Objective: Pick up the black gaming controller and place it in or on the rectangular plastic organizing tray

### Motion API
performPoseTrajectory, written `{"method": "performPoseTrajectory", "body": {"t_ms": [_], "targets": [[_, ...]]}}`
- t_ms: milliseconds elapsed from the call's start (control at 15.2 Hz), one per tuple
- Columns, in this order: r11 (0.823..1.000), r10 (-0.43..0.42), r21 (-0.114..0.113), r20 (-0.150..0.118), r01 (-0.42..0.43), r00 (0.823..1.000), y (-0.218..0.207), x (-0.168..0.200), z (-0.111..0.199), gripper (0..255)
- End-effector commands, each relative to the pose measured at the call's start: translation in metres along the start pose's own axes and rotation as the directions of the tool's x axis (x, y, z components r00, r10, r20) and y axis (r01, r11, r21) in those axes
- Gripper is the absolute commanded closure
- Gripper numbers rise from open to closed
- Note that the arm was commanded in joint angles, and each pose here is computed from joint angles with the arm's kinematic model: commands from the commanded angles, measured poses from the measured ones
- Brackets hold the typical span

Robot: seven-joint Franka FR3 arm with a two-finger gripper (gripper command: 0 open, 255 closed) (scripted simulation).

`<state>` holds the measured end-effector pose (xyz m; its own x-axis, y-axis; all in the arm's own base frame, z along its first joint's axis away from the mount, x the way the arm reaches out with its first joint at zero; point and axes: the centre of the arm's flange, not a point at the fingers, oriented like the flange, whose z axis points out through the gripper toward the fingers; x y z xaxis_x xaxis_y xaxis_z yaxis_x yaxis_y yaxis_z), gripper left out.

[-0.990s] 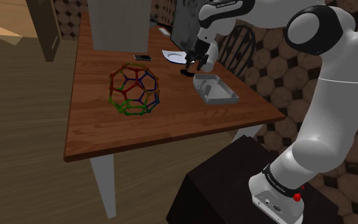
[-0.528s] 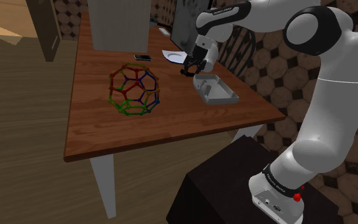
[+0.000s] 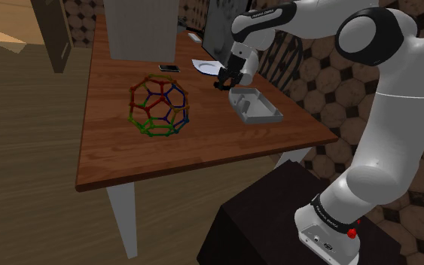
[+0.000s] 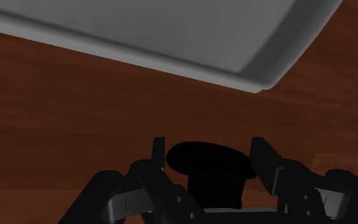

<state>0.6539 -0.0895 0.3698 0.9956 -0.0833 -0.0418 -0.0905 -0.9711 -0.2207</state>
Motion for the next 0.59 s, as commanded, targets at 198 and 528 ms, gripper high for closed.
{"method": "performPoseTrajectory", "body": {"t_ms": [198,528], "targets": [[1.0,0.0,0.0,0.0,0.0,1.0,0.0001,0.0,0.0001,255],[1.0,0.0,0.0,0.0,0.0,1.0,-0.0011,-0.0003,-0.0051,255]]}}
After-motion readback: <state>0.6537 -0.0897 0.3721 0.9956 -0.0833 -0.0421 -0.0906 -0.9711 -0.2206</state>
